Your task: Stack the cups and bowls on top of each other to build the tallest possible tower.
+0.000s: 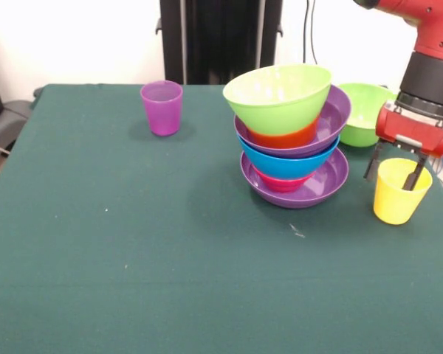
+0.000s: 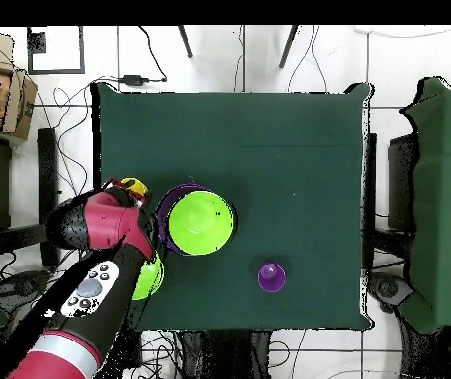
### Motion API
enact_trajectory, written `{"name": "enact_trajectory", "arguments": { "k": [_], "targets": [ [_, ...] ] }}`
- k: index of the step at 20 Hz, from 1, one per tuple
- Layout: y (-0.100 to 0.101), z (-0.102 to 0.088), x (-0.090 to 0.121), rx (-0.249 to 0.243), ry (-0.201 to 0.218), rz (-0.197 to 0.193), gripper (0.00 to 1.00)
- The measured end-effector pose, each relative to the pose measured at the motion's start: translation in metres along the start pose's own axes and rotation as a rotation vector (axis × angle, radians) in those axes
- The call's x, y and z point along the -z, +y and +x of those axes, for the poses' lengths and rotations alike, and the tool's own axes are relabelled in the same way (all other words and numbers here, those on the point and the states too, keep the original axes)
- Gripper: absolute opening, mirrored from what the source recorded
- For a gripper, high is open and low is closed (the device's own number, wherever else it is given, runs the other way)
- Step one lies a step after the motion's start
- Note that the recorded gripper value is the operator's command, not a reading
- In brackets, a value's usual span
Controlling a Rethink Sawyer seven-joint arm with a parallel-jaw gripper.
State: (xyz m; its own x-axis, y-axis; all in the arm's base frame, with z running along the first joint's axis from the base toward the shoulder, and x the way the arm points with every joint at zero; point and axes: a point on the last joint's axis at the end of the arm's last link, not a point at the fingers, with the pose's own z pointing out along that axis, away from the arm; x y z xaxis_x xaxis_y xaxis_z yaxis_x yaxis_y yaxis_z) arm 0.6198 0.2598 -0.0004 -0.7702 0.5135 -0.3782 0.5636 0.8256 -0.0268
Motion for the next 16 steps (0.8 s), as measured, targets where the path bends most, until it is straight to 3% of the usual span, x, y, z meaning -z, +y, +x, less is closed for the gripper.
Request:
{"name": "enact_trajectory", "arguments": {
  "k": [4, 14, 15, 16],
  "targets": [
    [0.002, 0.011, -0.011, -0.011, -0.018, -0.006, 1.0],
    [-0.001, 0.016, -0.029, -0.043, -0.046, -0.008, 1.0],
    [-0.002, 0.016, -0.031, -0.049, -0.049, -0.007, 0.0],
    [-0.003, 0.017, -0.032, -0.05, -0.05, -0.006, 0.0]
  ]
}}
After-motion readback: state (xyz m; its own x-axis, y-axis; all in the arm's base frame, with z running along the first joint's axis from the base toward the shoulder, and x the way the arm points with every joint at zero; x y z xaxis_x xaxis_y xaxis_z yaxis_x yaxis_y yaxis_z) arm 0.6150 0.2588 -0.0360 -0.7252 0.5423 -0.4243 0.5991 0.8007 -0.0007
